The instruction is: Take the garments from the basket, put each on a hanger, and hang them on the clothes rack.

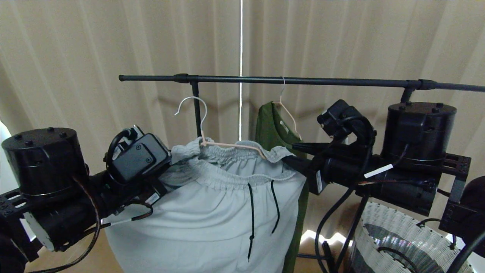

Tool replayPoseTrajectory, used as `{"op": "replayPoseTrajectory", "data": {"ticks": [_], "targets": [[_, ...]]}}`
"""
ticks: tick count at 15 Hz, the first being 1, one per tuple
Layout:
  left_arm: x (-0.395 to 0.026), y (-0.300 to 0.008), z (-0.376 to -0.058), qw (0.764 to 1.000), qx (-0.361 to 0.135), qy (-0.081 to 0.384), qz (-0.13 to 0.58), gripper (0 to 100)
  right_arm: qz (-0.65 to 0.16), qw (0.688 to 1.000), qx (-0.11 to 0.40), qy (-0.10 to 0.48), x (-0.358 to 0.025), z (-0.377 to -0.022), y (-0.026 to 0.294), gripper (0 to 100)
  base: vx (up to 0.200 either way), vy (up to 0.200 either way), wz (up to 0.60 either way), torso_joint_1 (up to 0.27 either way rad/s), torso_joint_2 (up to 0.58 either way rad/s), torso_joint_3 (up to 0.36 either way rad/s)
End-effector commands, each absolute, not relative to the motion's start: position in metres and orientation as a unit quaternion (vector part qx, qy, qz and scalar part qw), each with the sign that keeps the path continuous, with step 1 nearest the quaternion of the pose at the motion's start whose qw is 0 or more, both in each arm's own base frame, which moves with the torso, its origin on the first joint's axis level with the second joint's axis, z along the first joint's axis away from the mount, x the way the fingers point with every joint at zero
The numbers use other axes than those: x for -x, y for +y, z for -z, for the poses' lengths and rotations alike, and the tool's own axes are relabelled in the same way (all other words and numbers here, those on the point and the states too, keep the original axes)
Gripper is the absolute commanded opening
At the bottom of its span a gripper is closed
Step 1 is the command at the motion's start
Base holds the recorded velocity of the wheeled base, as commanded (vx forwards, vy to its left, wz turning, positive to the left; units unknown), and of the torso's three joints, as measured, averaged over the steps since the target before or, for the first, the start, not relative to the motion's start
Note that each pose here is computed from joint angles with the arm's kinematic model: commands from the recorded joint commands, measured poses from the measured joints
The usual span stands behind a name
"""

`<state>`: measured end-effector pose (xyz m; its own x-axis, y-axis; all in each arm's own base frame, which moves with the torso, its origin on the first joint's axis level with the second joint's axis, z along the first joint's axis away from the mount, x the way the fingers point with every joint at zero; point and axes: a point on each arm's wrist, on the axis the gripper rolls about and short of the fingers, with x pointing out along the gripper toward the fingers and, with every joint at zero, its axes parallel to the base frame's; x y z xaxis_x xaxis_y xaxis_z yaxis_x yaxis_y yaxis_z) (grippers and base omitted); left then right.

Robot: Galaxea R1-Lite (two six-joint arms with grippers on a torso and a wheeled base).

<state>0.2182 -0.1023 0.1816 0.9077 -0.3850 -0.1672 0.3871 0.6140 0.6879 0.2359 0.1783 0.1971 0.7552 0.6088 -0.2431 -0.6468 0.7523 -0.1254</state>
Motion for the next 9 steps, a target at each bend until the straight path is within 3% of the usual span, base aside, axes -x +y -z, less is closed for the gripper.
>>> {"op": "replayPoseTrajectory", "data": {"ticks": [1,5,9], "targets": [[-0.220,-0.106,-0.180,0.900,-0.376,-0.003,0.218,0,-0.340,0.930,0.103,0.100,-0.233,-0.191,0.177,100,0.000,0.000,0.00,0.000,0.00,0.000],[-0.223,-0.108,-0.183,0.909,-0.354,-0.044,0.214,0,-0.335,0.936,0.090,0.062,-0.223,-0.178,0.168,100,0.000,0.000,0.00,0.000,0.00,0.000],[-0.222,-0.104,-0.186,0.919,-0.332,-0.045,0.207,0,-0.311,0.947,0.077,0.023,-0.190,-0.178,0.131,100,0.000,0.000,0.00,0.000,0.00,0.000]]}}
